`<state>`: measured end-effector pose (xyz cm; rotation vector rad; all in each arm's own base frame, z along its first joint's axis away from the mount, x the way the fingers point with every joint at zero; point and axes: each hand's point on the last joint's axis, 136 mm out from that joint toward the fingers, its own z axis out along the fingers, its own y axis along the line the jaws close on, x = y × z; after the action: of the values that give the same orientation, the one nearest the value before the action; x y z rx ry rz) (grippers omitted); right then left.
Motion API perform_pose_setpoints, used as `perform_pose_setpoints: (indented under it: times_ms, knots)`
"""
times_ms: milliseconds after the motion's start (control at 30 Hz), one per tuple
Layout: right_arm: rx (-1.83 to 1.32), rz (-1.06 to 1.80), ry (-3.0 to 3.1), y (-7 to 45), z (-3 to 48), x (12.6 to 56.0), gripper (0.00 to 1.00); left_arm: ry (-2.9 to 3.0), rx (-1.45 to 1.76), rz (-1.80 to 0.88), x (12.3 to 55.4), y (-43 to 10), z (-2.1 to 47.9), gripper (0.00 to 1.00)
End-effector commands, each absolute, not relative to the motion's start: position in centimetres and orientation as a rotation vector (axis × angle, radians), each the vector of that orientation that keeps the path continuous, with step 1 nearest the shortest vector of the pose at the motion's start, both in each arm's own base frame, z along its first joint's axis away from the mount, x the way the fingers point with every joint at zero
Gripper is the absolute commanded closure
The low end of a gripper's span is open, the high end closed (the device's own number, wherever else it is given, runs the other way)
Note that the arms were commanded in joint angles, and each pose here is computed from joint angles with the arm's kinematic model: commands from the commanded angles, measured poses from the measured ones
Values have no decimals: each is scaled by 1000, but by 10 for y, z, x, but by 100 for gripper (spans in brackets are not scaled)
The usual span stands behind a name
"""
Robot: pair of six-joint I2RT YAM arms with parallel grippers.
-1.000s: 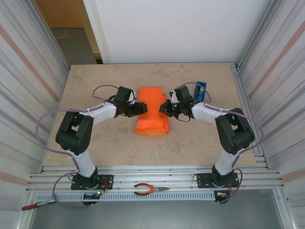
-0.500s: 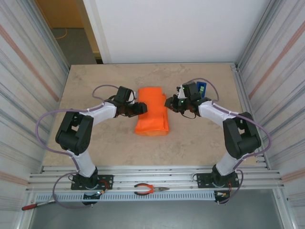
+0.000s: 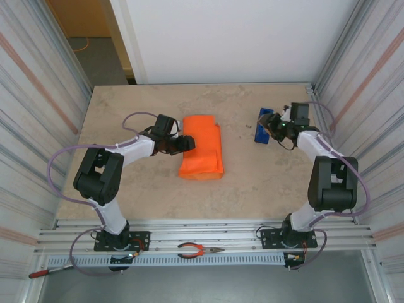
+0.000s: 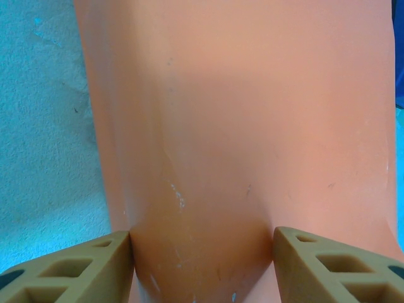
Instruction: Wrap the gift box in paper
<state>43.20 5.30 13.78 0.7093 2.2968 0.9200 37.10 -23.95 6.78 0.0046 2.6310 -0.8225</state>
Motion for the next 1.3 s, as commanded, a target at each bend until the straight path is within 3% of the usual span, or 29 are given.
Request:
perform_pose_setpoints:
  times_ms: [0, 200, 700, 1267]
  knots:
    - [739, 933, 2301, 34, 131, 434, 50, 2846, 11, -599, 333, -215, 13, 42]
    - [799, 995, 2268, 13, 116, 447, 51, 2858, 27, -583, 330, -213, 11, 42]
    - [754, 1065, 2314, 32, 94, 465, 65, 2857, 26, -593, 331, -214, 11, 42]
    - [806, 1151, 2282, 36, 77, 460, 72, 2853, 19, -601, 332, -215, 13, 42]
